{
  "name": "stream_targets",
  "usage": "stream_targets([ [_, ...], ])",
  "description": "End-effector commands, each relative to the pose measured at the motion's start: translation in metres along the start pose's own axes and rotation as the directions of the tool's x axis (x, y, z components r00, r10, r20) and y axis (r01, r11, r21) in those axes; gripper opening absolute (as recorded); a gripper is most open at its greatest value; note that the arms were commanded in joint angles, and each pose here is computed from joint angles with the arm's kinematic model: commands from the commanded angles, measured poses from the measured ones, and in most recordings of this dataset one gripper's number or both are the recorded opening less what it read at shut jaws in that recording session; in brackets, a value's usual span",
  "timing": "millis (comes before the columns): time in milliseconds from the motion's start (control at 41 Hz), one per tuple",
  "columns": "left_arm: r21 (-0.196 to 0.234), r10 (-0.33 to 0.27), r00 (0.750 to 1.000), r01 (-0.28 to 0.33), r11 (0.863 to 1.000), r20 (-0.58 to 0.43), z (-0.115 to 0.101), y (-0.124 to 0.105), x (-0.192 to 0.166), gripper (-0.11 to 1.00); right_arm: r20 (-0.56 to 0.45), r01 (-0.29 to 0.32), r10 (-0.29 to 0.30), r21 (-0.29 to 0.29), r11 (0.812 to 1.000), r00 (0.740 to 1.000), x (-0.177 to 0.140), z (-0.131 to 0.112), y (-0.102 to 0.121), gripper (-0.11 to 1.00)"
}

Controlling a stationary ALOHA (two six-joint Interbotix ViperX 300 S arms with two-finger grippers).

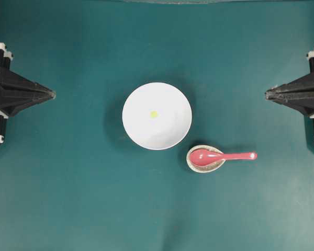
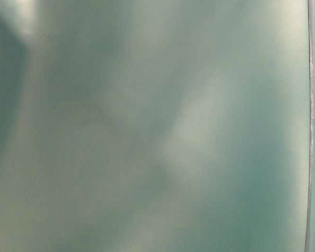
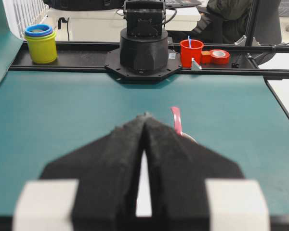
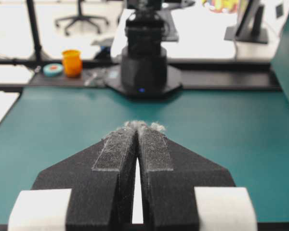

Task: Scoop the yellow hexagonal prism block from the bowl with a spoon using the right arm.
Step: 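Move the right gripper inward toward the pink spoon handle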

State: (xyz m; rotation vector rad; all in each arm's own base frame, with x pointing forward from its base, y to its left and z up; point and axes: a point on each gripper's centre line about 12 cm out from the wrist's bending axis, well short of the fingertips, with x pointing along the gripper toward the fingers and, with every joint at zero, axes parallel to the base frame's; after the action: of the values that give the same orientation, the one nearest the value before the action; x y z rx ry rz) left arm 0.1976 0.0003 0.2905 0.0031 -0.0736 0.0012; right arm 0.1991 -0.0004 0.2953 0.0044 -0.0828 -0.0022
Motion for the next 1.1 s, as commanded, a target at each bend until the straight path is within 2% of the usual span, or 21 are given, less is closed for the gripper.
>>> stream_targets([
  [0, 0.000, 0.000, 1.000, 0.000, 1.000, 0.002, 0.0067, 0.0001, 0.0013, -0.01, -0.002, 0.003, -0.003, 0.010, 1.000, 1.000, 0.0037, 0.0028, -0.0006, -0.01],
  [73, 0.001, -0.001, 1.000, 0.001, 1.000, 0.011, 0.0088, 0.0000, 0.0005, 0.00, -0.025, 0.005, -0.005, 0.009, 1.000, 1.000, 0.0046, 0.0005, -0.0009, -0.01],
  [633, 0.000, -0.002, 1.000, 0.002, 1.000, -0.005, 0.0061, -0.0002, 0.0011, 0.00, -0.008, 0.005, -0.005, 0.010, 1.000, 1.000, 0.0047, 0.0056, -0.0009, 0.02],
  [755, 0.001, -0.001, 1.000, 0.001, 1.000, -0.009, 0.0049, 0.0000, 0.0012, 0.00, -0.012, 0.005, -0.005, 0.013, 1.000, 1.000, 0.0050, 0.0043, -0.0010, 0.20],
  [901, 0.001, -0.002, 1.000, 0.002, 1.000, -0.011, 0.0046, -0.0003, 0.0014, 0.00, -0.015, 0.006, -0.006, 0.021, 1.000, 1.000, 0.0054, 0.0042, -0.0011, 0.47],
  [999, 0.001, -0.001, 1.000, 0.001, 1.000, -0.009, 0.0052, 0.0000, 0.0015, 0.00, -0.028, 0.007, -0.007, 0.028, 1.000, 1.000, 0.0057, 0.0020, -0.0011, 0.56],
  [1072, 0.001, -0.002, 1.000, 0.002, 1.000, -0.009, 0.0052, -0.0003, 0.0015, 0.00, -0.041, 0.009, -0.007, 0.031, 0.999, 0.999, 0.0064, -0.0001, -0.0012, 0.55],
])
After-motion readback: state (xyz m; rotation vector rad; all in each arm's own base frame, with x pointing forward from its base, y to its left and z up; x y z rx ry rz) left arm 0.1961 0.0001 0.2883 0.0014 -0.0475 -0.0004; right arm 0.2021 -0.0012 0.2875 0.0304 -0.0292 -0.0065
